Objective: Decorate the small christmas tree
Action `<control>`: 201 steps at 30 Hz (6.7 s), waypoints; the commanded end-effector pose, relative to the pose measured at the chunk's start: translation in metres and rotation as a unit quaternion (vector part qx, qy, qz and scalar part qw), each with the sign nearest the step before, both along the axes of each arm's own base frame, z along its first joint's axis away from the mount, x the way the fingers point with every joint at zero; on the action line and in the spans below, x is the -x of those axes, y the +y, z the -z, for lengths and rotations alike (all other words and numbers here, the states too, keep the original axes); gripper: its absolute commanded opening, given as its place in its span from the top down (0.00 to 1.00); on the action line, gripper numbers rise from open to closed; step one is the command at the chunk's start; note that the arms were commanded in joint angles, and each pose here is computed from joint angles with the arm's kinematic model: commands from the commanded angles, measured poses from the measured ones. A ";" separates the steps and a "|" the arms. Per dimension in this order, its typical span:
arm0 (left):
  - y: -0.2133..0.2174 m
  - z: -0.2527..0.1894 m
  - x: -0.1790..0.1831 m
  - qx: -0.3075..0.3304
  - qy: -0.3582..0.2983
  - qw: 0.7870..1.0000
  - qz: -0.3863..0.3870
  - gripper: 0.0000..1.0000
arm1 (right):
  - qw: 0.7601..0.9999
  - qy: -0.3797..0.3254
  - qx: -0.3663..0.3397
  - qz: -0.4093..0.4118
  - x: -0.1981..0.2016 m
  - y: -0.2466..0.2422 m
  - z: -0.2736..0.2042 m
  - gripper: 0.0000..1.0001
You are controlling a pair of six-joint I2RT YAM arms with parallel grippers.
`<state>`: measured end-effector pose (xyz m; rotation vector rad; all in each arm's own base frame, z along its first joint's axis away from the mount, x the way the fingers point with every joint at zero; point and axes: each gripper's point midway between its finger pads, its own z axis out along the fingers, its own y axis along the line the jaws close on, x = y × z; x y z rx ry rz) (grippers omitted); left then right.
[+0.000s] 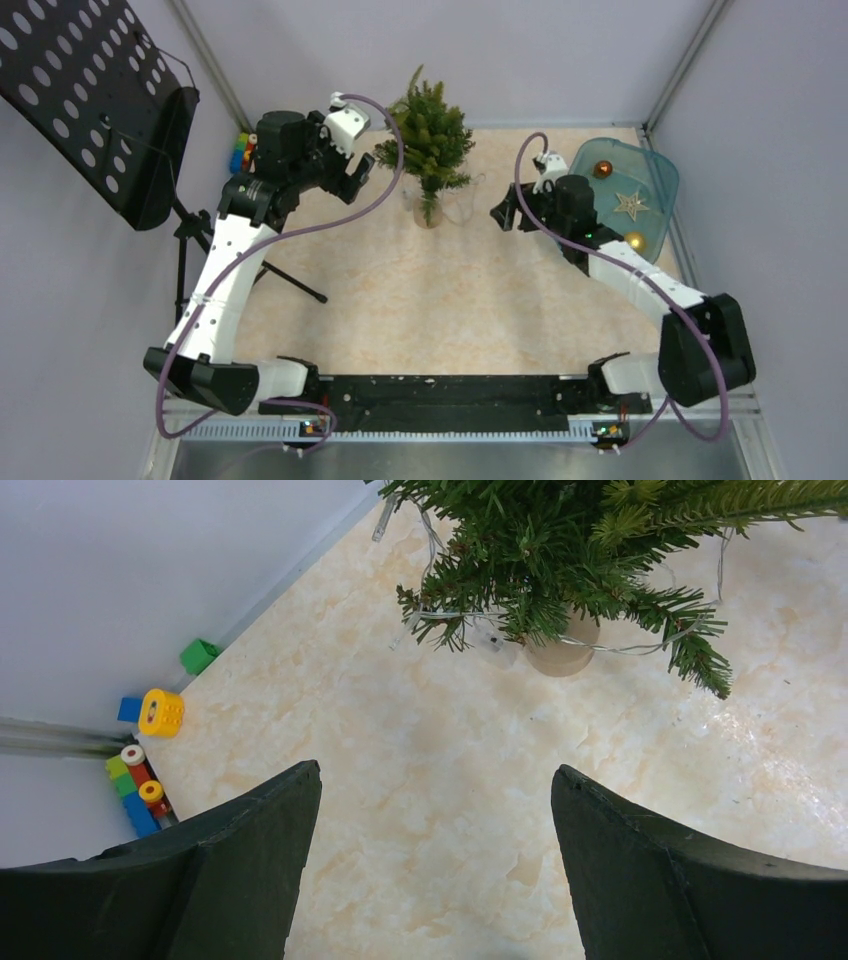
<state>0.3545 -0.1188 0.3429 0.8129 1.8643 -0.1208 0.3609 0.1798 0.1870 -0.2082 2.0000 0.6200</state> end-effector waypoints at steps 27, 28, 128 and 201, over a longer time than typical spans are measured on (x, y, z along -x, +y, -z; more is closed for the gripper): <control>0.004 -0.024 0.002 0.006 -0.030 1.000 0.004 0.10 | 0.951 -0.141 -0.229 -0.151 -0.042 0.128 0.067 0.55; 0.004 -0.025 0.002 0.006 -0.030 1.000 0.005 0.10 | 0.950 -0.141 -0.237 -0.145 -0.042 0.126 0.065 0.64; -0.140 0.043 0.070 0.219 0.109 0.953 0.180 1.00 | 0.864 -0.173 -0.455 -0.130 0.097 0.127 -0.253 1.00; -0.087 -0.111 -0.231 0.258 -0.175 0.950 0.005 1.00 | 0.852 -0.366 -0.192 -0.321 -0.192 0.141 -0.240 0.22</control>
